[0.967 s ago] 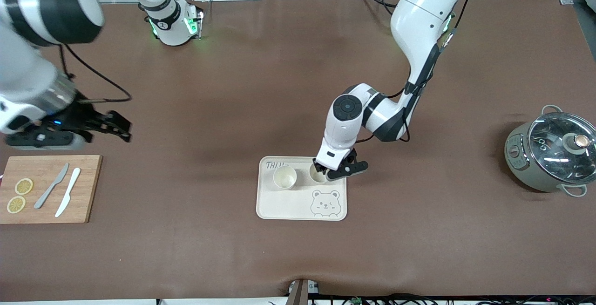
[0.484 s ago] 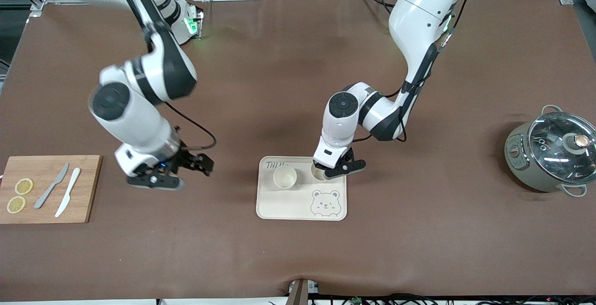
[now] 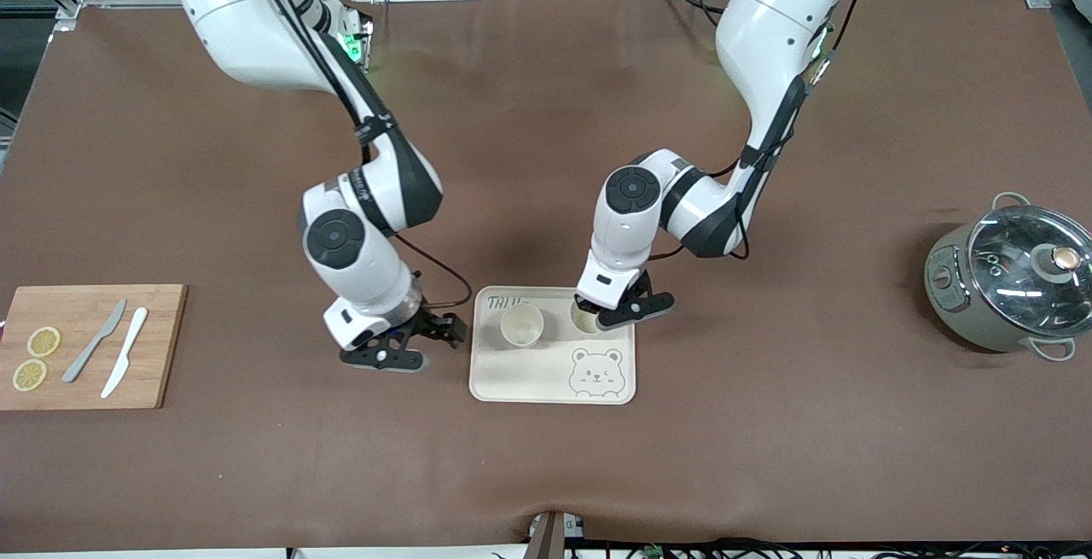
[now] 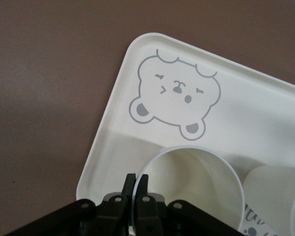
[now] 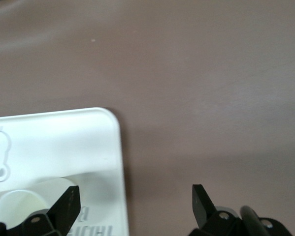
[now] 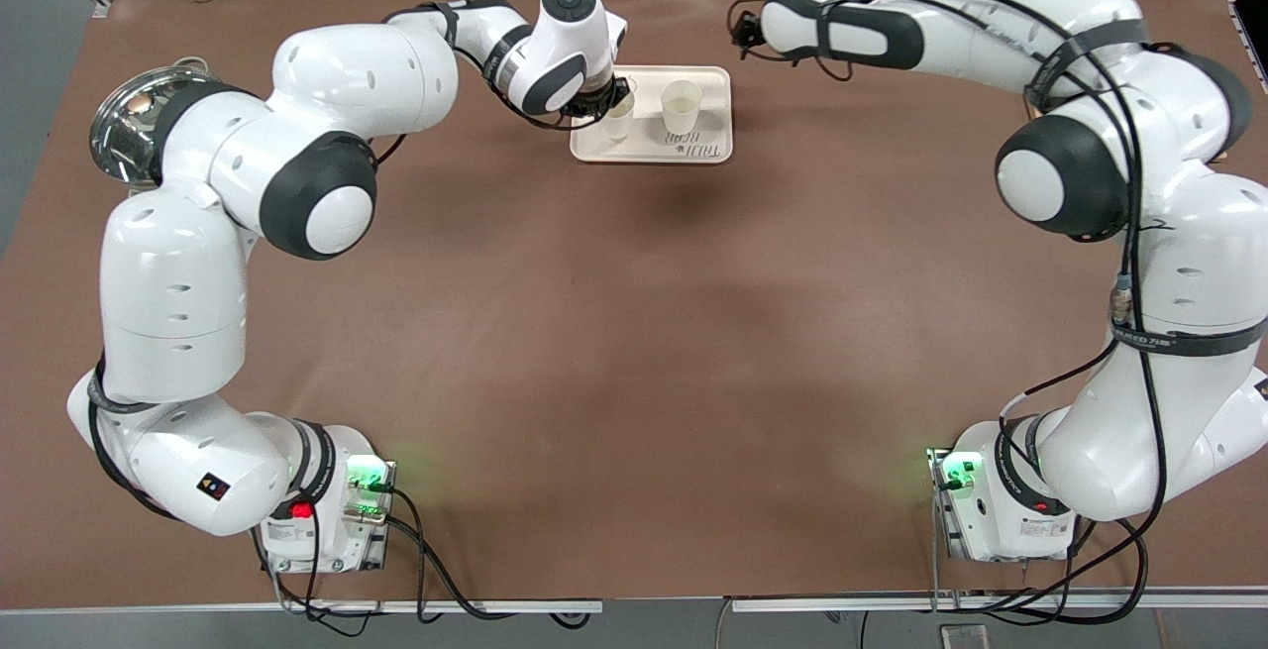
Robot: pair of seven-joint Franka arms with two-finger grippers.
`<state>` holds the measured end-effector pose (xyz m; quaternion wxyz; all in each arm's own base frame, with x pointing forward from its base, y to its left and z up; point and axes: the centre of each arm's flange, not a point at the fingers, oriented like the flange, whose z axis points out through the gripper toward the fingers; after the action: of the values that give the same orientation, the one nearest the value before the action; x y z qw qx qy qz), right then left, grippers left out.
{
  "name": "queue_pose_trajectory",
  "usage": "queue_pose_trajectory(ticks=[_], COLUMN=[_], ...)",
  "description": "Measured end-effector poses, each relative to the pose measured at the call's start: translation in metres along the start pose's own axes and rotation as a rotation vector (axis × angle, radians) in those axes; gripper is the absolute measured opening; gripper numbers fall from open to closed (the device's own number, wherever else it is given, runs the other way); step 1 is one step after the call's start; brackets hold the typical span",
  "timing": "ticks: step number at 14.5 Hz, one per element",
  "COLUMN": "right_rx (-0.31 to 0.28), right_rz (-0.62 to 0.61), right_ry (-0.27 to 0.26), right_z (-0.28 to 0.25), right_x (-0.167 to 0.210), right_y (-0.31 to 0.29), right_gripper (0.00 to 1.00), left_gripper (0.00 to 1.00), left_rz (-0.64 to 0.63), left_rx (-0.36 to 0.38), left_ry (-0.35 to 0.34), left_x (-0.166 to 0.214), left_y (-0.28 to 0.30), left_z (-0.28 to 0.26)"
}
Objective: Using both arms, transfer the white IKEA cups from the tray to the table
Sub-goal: 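Close the left gripper on the cup while the right gripper reaches the tray, then lift the cup with the left gripper while the right gripper grasps the other cup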
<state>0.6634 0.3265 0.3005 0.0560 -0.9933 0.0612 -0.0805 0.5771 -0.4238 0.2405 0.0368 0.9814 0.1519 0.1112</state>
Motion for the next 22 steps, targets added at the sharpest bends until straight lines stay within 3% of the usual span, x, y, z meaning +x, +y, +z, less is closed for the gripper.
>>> queue_pose_trajectory(ticks=[6, 14, 22], right_rx=[0.001, -0.009, -0.002], right_rz=[0.018, -0.028, -0.056], right_ry=[-0.007, -0.043, -0.044], right_z=[0.008, 0.031, 0.048], right_x=[-0.008, -0.042, -0.061], right_y=[-0.018, -0.055, -0.075], right_gripper=[1.0, 1.0, 1.0], left_gripper=[0.04, 0.04, 0.04], left_rz=[0.058, 0.234, 0.381], left_rx=[0.028, 0.093, 0.04], left_ry=[0.002, -0.016, 0.049], left_x=[-0.021, -0.04, -0.056], left_y=[-0.052, -0.186, -0.332], left_z=[-0.075, -0.125, -0.102])
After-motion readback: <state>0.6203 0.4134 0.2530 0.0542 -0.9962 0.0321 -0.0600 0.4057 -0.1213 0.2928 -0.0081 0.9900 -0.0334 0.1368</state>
